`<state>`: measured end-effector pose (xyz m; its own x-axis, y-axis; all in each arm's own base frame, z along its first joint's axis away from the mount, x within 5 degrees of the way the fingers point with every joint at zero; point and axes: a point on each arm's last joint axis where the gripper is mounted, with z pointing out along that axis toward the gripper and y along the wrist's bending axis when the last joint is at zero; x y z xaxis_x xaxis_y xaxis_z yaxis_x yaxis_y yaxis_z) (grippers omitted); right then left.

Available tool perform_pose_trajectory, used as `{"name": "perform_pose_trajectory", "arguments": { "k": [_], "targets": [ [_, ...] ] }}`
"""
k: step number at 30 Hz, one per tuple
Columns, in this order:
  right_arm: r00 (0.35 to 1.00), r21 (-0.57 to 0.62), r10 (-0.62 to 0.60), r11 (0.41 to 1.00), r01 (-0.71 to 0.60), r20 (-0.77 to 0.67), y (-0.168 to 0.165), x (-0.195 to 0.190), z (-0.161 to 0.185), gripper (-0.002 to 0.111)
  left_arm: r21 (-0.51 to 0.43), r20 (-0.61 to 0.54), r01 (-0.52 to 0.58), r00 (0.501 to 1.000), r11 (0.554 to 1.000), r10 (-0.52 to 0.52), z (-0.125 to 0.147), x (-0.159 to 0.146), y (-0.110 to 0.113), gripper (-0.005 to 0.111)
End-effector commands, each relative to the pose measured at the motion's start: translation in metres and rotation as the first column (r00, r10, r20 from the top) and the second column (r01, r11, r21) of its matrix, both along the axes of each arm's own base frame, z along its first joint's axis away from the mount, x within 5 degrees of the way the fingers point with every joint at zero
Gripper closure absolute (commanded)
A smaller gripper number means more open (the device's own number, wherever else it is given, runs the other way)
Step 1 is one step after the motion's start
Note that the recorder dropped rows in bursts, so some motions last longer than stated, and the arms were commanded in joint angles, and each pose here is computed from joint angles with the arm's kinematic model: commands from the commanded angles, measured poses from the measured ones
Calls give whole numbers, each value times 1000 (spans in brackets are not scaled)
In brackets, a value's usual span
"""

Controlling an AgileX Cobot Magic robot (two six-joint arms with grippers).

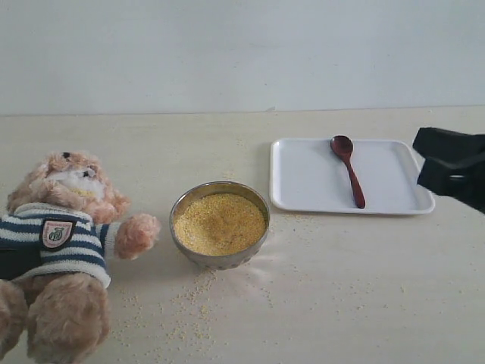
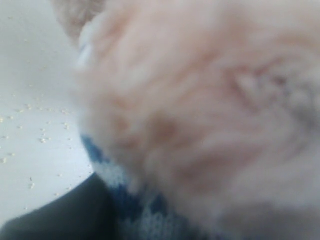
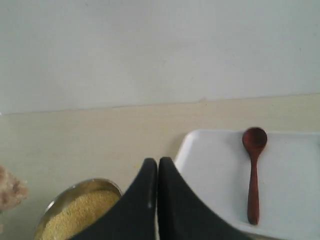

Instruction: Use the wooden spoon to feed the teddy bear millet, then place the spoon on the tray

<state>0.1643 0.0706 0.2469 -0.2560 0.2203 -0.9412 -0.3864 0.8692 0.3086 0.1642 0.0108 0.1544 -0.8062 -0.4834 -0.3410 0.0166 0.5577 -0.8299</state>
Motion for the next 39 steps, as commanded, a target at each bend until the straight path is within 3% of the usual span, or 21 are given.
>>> {"name": "perform_pose_trajectory", "arguments": {
  "k": [1,5,12,16,23,31,39],
  "targets": [
    [986,61,-6,998,-4,165,-9,-24,29,108,-23,22,1,1000,1000,0,3,1,-1,102],
    [942,10,-19,1000,16,336,-21,-54,51,108,-23,22,1,1000,1000,0,3,1,-1,102],
    [984,-257,-165,950,178,70,-56,-96,20,108,-23,22,1,1000,1000,0,3,1,-1,102],
    [976,-212,-165,958,193,141,-59,-106,26,108,-23,22,1,1000,1000,0,3,1,-1,102],
    [981,-157,-157,972,173,110,-57,-107,25,108,-23,22,1,1000,1000,0,3,1,-1,102],
    [979,-107,-106,986,126,176,-50,-103,-17,108,-23,22,1,1000,1000,0,3,1,-1,102],
    [958,-232,-58,965,127,281,-50,-108,-39,108,-23,22,1,1000,1000,0,3,1,-1,102]
  ]
}}
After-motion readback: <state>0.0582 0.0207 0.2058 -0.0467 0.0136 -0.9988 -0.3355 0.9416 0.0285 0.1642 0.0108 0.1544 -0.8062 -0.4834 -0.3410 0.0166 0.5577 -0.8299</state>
